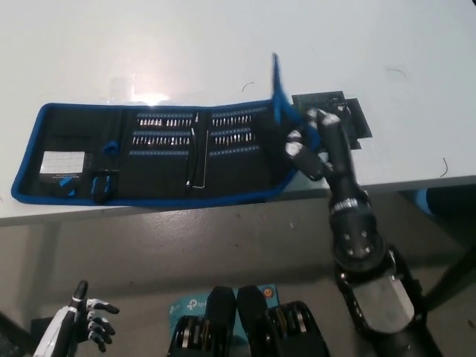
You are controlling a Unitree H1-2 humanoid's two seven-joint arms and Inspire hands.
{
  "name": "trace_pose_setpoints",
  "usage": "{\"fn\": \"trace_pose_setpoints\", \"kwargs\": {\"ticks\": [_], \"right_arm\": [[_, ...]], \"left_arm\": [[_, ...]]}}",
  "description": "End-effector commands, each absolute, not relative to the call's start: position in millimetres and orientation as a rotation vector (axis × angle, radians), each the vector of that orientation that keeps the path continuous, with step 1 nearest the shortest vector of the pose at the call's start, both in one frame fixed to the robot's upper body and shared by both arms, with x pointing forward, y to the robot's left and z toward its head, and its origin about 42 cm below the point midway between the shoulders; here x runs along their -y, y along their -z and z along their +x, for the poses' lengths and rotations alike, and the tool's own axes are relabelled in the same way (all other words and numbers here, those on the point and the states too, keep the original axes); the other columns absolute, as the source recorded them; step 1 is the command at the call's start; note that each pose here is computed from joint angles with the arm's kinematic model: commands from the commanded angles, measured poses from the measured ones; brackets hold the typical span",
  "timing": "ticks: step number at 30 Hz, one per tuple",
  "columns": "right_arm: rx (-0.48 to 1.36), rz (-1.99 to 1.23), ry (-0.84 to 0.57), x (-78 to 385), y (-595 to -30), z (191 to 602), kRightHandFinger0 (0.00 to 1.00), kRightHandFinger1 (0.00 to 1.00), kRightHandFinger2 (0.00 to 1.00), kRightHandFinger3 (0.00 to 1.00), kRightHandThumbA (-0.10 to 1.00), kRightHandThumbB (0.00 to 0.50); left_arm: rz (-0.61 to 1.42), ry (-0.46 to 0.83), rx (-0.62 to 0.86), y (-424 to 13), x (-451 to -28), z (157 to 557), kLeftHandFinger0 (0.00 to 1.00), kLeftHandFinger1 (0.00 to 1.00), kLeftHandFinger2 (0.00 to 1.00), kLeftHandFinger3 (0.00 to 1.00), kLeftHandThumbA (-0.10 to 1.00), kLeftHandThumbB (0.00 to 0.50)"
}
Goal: The robot uses its right hand to lift an edge of the toolkit kept in middle of the desk and make one fold in it
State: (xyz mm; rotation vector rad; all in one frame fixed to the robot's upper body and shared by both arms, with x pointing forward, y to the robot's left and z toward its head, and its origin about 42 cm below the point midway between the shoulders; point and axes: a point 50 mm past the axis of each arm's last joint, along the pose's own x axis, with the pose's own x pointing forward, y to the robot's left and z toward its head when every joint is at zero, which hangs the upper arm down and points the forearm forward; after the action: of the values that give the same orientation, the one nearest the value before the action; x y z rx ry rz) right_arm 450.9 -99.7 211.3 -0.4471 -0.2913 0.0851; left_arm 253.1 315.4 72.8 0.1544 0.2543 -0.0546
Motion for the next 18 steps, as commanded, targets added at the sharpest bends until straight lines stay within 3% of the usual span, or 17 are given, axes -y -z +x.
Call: {"fn": "trace_pose_setpoints", "kwargs": {"ticks": [1, 6, 9, 11, 15, 17, 18], "right_arm": [[0.437, -0.780, -0.219, 67.0, -251.8, 456.9, 0.00, 0.02, 0.10, 0.27, -0.10, 0.250], [0.482, -1.003, -0.375, 45.0, -229.9, 443.7, 0.00, 0.04, 0.16, 0.33, -0.10, 0.283], [0.475, -1.092, -0.443, 32.7, -216.9, 437.8, 0.00, 0.06, 0.19, 0.33, -0.10, 0.325], [0.453, -1.189, -0.504, 28.8, -204.9, 432.2, 0.00, 0.08, 0.22, 0.39, -0.07, 0.281], [0.427, -1.292, -0.564, 30.0, -172.2, 421.6, 0.00, 0.00, 0.16, 0.56, -0.10, 0.219], [0.421, -1.305, -0.569, 31.6, -166.9, 420.6, 0.00, 0.00, 0.15, 0.59, -0.10, 0.223], [0.396, -1.320, -0.581, 34.6, -159.3, 418.9, 0.00, 0.03, 0.22, 0.67, -0.08, 0.210]], "left_arm": [[0.185, 0.084, -0.212, -89.6, -321.9, 262.7, 0.26, 0.27, 0.29, 0.45, 1.00, 0.500], [0.187, 0.083, -0.213, -88.0, -320.8, 264.9, 0.31, 0.30, 0.28, 0.40, 1.00, 0.500], [0.190, 0.090, -0.197, -91.3, -320.5, 269.1, 0.26, 0.27, 0.27, 0.40, 1.00, 0.500], [0.184, 0.093, -0.198, -91.5, -318.5, 270.2, 0.22, 0.26, 0.27, 0.40, 1.00, 0.500], [0.195, 0.091, -0.212, -90.6, -317.8, 268.4, 0.27, 0.29, 0.28, 0.39, 1.00, 0.500], [0.197, 0.092, -0.215, -91.1, -318.0, 267.7, 0.29, 0.30, 0.29, 0.40, 1.00, 0.500], [0.193, 0.095, -0.210, -91.3, -318.5, 266.0, 0.28, 0.28, 0.27, 0.39, 1.00, 0.500]]}}
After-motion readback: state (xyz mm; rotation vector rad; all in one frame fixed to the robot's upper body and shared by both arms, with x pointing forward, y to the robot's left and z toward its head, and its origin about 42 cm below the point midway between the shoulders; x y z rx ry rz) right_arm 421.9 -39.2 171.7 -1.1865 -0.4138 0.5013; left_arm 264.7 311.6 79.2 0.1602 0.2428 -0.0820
